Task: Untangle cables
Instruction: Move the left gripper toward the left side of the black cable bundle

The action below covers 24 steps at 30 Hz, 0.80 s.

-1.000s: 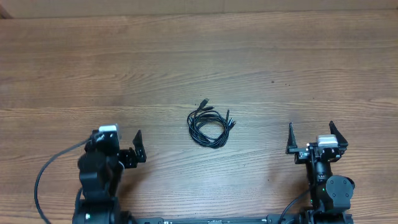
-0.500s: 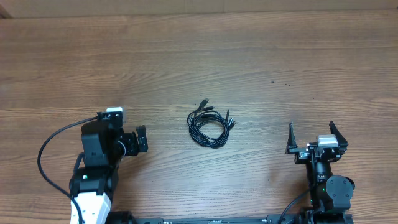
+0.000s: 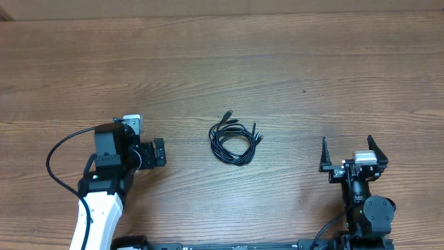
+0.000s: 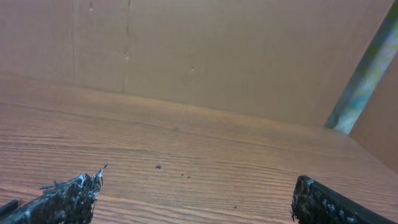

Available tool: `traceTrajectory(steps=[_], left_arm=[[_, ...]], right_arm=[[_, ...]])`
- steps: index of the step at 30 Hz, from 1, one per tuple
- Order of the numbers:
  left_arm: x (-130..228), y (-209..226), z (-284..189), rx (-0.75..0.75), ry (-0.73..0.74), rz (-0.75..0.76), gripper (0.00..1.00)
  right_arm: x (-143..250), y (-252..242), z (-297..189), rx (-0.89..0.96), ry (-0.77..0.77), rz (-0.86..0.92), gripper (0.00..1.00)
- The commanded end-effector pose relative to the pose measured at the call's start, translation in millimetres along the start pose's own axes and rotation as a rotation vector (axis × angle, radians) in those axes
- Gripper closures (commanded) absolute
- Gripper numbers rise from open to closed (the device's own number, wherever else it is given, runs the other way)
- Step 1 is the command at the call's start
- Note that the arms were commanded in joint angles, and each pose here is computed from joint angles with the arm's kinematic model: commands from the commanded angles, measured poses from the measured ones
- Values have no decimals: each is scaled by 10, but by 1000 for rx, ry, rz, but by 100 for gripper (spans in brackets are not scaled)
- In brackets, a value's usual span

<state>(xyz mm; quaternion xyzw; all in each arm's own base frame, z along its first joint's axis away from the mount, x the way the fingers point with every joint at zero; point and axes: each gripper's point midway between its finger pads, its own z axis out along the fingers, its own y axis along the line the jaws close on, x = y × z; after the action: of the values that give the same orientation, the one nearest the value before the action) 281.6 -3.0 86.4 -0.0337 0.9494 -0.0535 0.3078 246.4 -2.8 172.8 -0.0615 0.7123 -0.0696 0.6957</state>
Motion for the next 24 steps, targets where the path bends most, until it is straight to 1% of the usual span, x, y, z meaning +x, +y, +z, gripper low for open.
traceTrajectory(steps=[1, 10, 15, 24], left_arm=[[-108, -21, 8, 7, 9, 25, 0], [-70, -8, 137, 5, 99, 15, 0], [-71, -17, 143, 7, 106, 18, 0], [-88, -243, 147, 40, 101, 89, 0]], right_arm=[[27, -21, 1, 13, 1, -1, 0], [27, -21, 1, 13, 1, 0, 0], [27, -21, 1, 13, 1, 0, 0], [27, -21, 1, 13, 1, 0, 0]])
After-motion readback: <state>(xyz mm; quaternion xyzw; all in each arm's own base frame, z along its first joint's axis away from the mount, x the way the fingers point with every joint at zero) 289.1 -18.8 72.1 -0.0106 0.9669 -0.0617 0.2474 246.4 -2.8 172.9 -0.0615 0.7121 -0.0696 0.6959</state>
